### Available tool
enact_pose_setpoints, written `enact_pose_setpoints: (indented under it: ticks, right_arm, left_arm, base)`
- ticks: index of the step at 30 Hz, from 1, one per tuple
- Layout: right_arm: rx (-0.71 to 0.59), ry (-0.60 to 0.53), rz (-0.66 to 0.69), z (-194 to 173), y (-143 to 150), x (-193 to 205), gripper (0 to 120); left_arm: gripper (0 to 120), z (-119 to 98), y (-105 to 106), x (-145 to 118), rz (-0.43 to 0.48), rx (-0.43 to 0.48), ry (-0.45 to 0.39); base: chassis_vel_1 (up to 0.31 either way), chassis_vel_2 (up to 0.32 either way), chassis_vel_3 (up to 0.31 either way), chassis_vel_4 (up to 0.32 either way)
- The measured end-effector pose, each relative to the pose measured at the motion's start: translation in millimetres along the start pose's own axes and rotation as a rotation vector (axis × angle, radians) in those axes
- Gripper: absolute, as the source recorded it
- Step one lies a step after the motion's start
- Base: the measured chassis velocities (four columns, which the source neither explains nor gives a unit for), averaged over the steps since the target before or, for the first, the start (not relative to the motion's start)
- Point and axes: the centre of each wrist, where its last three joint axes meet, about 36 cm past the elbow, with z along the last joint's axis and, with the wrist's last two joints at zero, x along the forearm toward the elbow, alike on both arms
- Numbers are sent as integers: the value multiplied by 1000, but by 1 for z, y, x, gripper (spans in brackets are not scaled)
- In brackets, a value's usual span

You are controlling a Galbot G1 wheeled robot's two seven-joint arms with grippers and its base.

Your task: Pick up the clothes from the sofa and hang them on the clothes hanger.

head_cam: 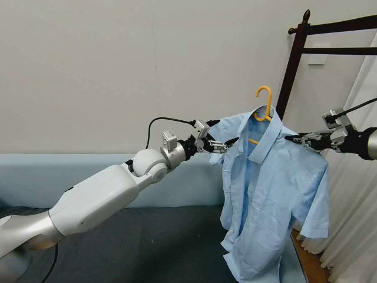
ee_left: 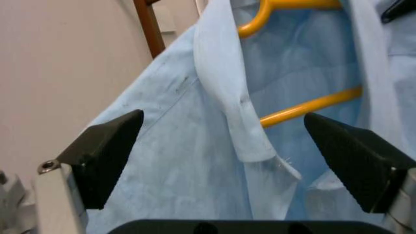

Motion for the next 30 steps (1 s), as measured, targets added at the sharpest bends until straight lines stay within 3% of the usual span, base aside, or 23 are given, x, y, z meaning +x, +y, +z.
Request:
enact_pose_setpoints:
  ticks: [4, 8, 11, 17, 21, 24, 30]
  right_arm:
    - [-2, -4, -13, -4, 8, 4, 7]
    - [-5, -9, -8, -6, 7, 5, 7]
    - [-10, -10, -7, -7, 5, 6, 7]
    - [-12, -15, -18, -8, 8, 7, 7]
    - [-13, -20, -24, -9, 11, 8, 7]
    - [-18, -23, -22, -8, 11, 6, 7]
    - [-44, -28, 3, -5, 6, 1, 7]
  left_arm:
    - [68, 0, -12, -12, -2, 10, -11]
    - [58, -1, -13, -11, 14, 13, -15]
    - [41, 0, -11, -7, 10, 6, -7]
    - [25, -1, -12, -7, -4, -1, 2]
    - [7, -2, -12, -8, -9, -2, 3]
    - [0, -3, -11, -6, -10, -6, 6]
    - [0, -8, -16, -2, 11, -16, 14]
  base:
    - [0, 0, 0, 0]
    - [0, 0, 0, 0]
    - [0, 0, 0, 0]
    - [0, 0, 0, 0]
    - [0, 0, 0, 0]
    - [0, 0, 0, 0]
    - [0, 0, 0, 0]
